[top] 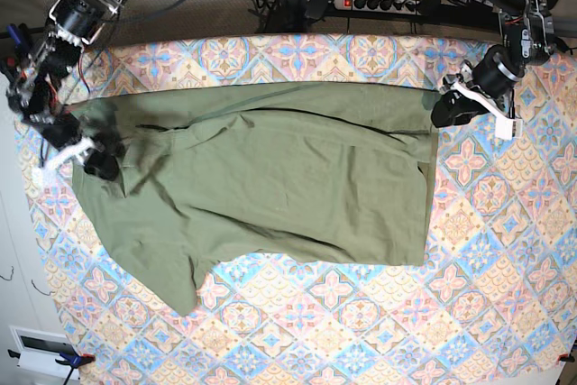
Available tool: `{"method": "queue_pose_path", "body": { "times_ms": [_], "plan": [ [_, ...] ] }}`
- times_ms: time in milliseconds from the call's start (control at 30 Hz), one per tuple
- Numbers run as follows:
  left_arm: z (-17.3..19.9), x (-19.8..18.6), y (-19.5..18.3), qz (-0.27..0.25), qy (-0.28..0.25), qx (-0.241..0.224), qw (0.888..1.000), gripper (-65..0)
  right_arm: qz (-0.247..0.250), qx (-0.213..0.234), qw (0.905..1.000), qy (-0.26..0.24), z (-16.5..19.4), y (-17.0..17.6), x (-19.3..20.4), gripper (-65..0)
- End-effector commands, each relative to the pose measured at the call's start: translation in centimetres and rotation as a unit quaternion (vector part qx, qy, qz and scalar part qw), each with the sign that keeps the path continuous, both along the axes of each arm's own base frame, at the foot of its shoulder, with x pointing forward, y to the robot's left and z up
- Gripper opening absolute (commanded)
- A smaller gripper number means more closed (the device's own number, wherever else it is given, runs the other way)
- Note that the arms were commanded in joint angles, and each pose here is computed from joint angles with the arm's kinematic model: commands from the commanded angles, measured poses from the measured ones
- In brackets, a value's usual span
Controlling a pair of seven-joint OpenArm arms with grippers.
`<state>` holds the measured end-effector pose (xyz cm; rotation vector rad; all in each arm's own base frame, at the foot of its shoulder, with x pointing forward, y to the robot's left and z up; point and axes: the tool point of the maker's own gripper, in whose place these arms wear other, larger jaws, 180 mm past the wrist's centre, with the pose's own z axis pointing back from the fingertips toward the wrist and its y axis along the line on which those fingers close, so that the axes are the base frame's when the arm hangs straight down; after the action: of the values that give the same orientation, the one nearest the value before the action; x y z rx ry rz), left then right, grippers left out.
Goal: Layout the t-shirt on the table in an organized manner, then fold the t-shirt properly
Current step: 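Regrasp the shirt corner with the right gripper and pull it taut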
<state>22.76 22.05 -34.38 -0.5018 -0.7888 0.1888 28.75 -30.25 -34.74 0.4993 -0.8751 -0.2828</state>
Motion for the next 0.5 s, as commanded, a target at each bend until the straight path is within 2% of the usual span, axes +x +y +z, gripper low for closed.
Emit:
{"method": "queue_pose_path", "body": {
  "times_ms": [0,167,300,467],
  "plan": [
    [1.6,0.7,-0.1,-0.009,-0.027,0.003,1.0,-37.5,-0.012,-0.018,0.9996,-0.019,1.6,-1.6,-0.3,-37.2],
    [1.9,-0.1,-0.7,-0.02,-0.024,0.006,0.999,-37.5,-0.031,-0.065,0.9974,0.005,1.9,-4.6,-3.9,-37.2],
    [1.3,-1.3,-1.4,-0.031,0.004,-0.016,0.999,-37.5,-0.045,-0.068,0.9962,0.031,0.8,-5.5,-6.3,-37.1],
    [1.1,-1.7,-1.8,-0.032,0.012,-0.028,0.999,-36.8,-0.05,-0.055,0.996,0.05,-0.5,-5.5,-7.2,-37.1]
  ]
}}
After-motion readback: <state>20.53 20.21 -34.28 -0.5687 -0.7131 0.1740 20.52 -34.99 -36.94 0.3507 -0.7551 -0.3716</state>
